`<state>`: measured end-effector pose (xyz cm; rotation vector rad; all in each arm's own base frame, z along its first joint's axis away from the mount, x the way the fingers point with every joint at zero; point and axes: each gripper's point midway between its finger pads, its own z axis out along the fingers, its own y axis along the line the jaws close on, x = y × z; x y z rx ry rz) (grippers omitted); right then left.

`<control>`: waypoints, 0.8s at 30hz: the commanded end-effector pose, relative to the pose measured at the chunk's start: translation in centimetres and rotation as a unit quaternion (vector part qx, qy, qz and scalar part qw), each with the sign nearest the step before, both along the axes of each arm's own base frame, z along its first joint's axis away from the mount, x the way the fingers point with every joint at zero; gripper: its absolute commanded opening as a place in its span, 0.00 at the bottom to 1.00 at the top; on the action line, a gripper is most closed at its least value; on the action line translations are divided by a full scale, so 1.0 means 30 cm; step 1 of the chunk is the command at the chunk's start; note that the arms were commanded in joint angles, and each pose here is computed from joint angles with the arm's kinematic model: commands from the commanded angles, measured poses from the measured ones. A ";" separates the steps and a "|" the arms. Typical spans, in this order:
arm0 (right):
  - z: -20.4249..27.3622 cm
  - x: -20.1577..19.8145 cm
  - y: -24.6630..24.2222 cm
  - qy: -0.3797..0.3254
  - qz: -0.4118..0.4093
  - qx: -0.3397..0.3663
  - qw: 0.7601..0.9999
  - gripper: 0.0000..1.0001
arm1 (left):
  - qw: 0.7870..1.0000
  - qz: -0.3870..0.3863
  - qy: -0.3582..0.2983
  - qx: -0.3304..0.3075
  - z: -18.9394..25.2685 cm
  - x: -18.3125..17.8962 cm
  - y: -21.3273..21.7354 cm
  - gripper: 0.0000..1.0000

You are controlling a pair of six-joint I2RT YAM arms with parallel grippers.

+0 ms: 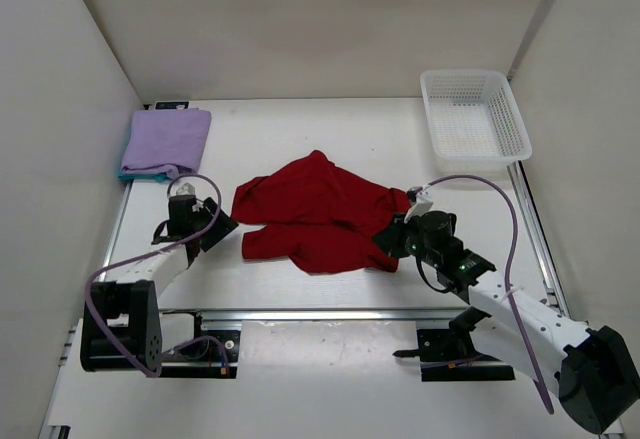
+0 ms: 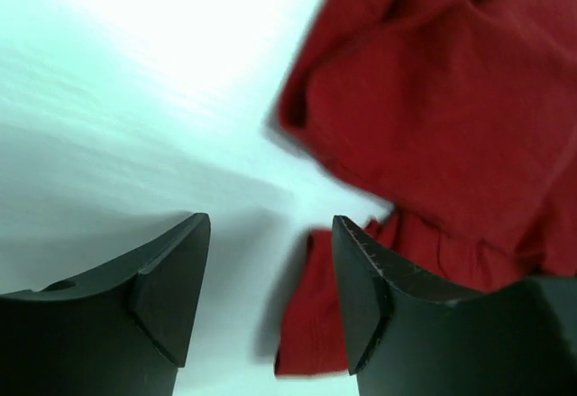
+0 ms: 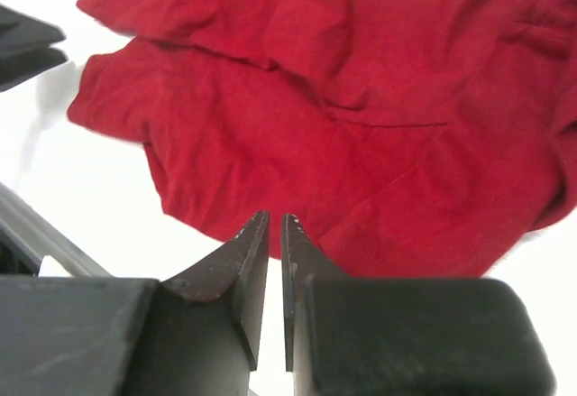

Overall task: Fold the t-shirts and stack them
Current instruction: Flatten out the tshirt

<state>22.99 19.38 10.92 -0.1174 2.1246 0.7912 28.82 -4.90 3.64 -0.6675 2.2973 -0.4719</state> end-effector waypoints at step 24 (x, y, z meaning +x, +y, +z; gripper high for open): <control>-0.143 -0.040 -0.161 0.038 -0.093 -0.070 0.992 0.33 | 0.991 0.030 -0.111 -0.073 0.161 0.244 -0.099 0.00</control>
